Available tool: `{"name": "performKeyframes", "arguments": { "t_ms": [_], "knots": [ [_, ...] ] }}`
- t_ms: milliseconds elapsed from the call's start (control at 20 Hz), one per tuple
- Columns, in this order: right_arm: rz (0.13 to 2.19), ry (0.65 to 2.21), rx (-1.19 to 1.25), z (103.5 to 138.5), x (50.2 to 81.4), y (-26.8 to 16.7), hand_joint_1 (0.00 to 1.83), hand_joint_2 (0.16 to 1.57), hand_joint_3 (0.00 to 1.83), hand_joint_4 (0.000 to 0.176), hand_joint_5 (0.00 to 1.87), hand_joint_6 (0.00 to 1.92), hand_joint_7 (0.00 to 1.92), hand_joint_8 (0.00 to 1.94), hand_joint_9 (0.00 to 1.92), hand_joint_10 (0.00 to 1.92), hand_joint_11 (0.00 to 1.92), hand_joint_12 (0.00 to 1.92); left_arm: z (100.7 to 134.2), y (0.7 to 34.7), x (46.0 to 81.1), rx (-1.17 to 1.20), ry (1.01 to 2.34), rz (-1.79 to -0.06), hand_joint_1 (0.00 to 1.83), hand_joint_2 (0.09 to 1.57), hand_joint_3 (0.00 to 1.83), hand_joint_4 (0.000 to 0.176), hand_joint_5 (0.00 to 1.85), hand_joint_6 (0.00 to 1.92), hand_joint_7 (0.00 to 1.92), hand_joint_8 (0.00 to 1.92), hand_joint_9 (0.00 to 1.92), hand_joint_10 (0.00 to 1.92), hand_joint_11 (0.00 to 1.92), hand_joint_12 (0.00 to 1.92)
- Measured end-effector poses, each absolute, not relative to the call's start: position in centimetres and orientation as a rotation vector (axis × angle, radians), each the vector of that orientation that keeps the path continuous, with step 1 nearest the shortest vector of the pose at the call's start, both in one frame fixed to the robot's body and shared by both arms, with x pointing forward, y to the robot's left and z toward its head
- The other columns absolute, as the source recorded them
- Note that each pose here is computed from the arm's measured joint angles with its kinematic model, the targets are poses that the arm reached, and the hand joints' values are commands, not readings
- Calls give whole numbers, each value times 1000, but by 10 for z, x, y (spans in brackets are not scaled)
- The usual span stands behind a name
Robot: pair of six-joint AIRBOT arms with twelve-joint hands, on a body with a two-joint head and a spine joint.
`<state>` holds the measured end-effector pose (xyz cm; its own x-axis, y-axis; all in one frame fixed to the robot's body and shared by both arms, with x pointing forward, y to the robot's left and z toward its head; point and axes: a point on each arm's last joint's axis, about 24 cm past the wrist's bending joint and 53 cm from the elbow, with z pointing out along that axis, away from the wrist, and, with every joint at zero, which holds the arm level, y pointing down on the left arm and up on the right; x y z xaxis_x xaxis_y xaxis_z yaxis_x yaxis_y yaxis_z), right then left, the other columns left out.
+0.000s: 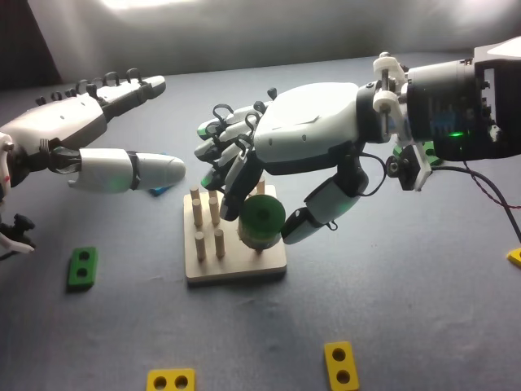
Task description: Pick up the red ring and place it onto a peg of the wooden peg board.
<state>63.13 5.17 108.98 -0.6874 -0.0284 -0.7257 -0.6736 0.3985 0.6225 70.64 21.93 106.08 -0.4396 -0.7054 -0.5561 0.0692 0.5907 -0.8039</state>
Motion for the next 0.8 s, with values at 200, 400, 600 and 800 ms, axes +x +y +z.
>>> {"name": "performKeyframes", "arguments": {
  "t_ms": [200, 400, 600, 800],
  "knots": [
    [1305, 2030, -596, 1087, 631, 51, 1131, 1123, 3, 0, 957, 1039, 406, 1, 118, 1, 0, 0, 1062, 221, 707, -525, 1816, -972, 276, 923, 0, 147, 0, 0, 0, 0, 0, 0, 0, 0],
    [1305, 2031, -595, 1087, 631, 51, 1150, 1124, 0, 0, 955, 1041, 408, 1, 122, 2, 27, 16, 1062, 221, 708, -524, 1814, -974, 298, 924, 0, 154, 0, 0, 0, 0, 0, 0, 0, 0],
    [1304, 2032, -594, 1086, 631, 50, 1157, 1112, 0, 0, 978, 1004, 427, 1, 141, 0, 0, 164, 1062, 221, 708, -528, 1812, -974, 280, 928, 1, 146, 0, 0, 0, 0, 0, 0, 0, 0],
    [1310, 2032, -596, 1085, 630, 55, 1161, 1105, 0, 0, 995, 973, 436, 2, 152, 4, 0, 416, 1063, 221, 708, -529, 1811, -974, 290, 918, 0, 157, 0, 0, 0, 0, 0, 0, 0, 0]
  ]
}}
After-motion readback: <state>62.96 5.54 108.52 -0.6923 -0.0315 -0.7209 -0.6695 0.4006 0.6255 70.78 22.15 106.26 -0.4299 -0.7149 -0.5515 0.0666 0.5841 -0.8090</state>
